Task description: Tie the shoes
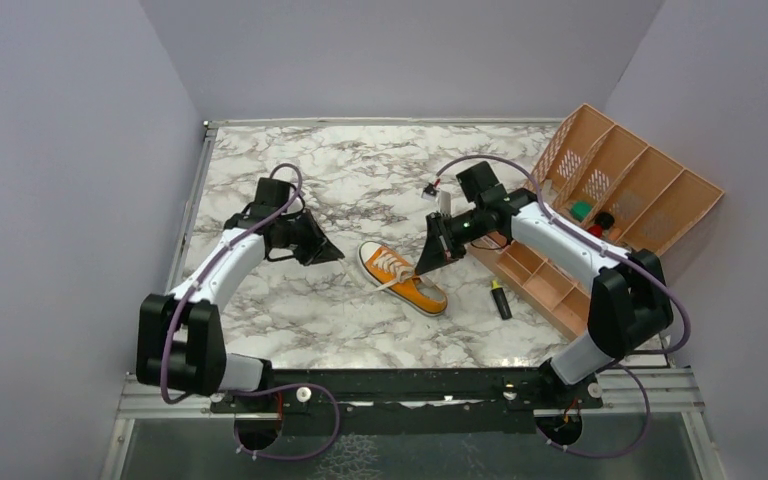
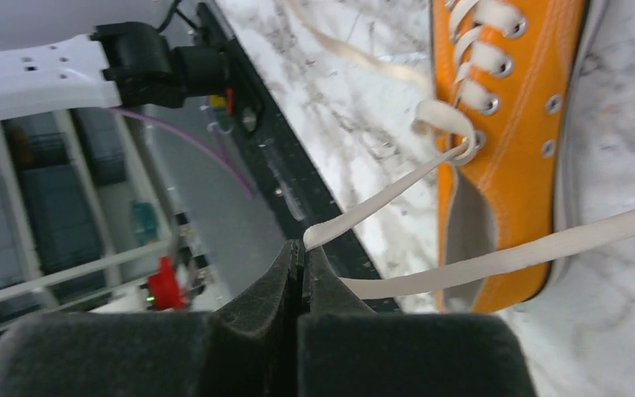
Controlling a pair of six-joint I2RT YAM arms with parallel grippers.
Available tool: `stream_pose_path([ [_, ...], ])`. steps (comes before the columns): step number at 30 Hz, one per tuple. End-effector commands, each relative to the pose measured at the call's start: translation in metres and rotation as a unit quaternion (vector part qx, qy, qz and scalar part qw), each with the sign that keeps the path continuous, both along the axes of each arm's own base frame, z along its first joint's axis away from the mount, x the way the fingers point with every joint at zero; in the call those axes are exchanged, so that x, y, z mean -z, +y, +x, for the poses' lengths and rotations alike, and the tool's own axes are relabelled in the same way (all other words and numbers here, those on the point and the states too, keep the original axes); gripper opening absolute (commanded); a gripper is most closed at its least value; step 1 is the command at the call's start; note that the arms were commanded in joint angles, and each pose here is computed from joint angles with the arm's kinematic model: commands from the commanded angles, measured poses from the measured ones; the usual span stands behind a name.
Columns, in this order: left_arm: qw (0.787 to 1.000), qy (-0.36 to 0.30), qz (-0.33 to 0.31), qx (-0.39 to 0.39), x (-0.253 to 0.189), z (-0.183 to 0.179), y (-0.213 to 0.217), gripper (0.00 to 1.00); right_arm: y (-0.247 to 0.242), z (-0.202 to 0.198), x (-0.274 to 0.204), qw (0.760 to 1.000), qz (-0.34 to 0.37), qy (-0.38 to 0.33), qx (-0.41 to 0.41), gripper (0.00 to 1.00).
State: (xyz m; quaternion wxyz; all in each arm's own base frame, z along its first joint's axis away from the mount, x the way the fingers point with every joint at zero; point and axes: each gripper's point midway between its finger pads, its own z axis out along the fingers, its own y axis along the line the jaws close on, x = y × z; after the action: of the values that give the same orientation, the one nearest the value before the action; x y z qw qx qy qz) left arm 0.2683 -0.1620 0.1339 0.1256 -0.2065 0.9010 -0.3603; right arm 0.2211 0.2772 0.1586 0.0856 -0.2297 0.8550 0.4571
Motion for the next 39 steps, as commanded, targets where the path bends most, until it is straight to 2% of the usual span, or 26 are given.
stream_pose_path([
  [1, 0.997, -0.023, -0.033, 0.069, -0.008, 0.014, -0.04, 0.0, 0.009, -0.032, -0.036, 0.988, 0.045, 0.149, -0.01, 0.03],
  [4, 0.996, -0.026, -0.02, 0.088, 0.0, 0.02, -0.053, 0.0, 0.009, -0.035, -0.047, 0.984, 0.047, 0.169, -0.017, 0.1],
  [9, 0.995, -0.015, -0.005, 0.095, 0.01, 0.013, -0.062, 0.0, 0.016, -0.027, -0.05, 0.98, 0.053, 0.19, 0.001, 0.1],
  [13, 0.995, 0.004, -0.001, 0.104, 0.024, -0.005, -0.06, 0.0, 0.023, -0.021, -0.048, 0.969, 0.053, 0.239, 0.026, 0.09],
  [17, 0.993, 0.001, 0.001, 0.114, 0.026, -0.012, -0.061, 0.0, 0.028, -0.015, -0.059, 0.969, 0.067, 0.233, 0.037, 0.1],
  [25, 0.994, -0.031, 0.018, 0.1, 0.011, -0.015, -0.052, 0.0, 0.026, -0.023, -0.061, 0.965, 0.087, 0.245, 0.03, 0.24],
  [28, 0.994, -0.039, 0.023, 0.097, 0.009, -0.014, -0.05, 0.0, 0.026, -0.028, -0.068, 0.963, 0.108, 0.247, 0.02, 0.23],
  [31, 0.993, -0.051, 0.027, 0.1, 0.005, -0.008, -0.05, 0.0, 0.027, -0.037, -0.071, 0.956, 0.124, 0.267, 0.01, 0.15],
  [33, 0.992, -0.054, 0.027, 0.108, 0.004, -0.004, -0.053, 0.0, 0.03, -0.042, -0.077, 0.951, 0.131, 0.279, 0.009, 0.14],
  [39, 0.987, -0.081, 0.02, 0.139, -0.01, 0.025, -0.068, 0.0, 0.055, -0.06, -0.082, 0.941, 0.121, 0.314, 0.042, 0.39],
])
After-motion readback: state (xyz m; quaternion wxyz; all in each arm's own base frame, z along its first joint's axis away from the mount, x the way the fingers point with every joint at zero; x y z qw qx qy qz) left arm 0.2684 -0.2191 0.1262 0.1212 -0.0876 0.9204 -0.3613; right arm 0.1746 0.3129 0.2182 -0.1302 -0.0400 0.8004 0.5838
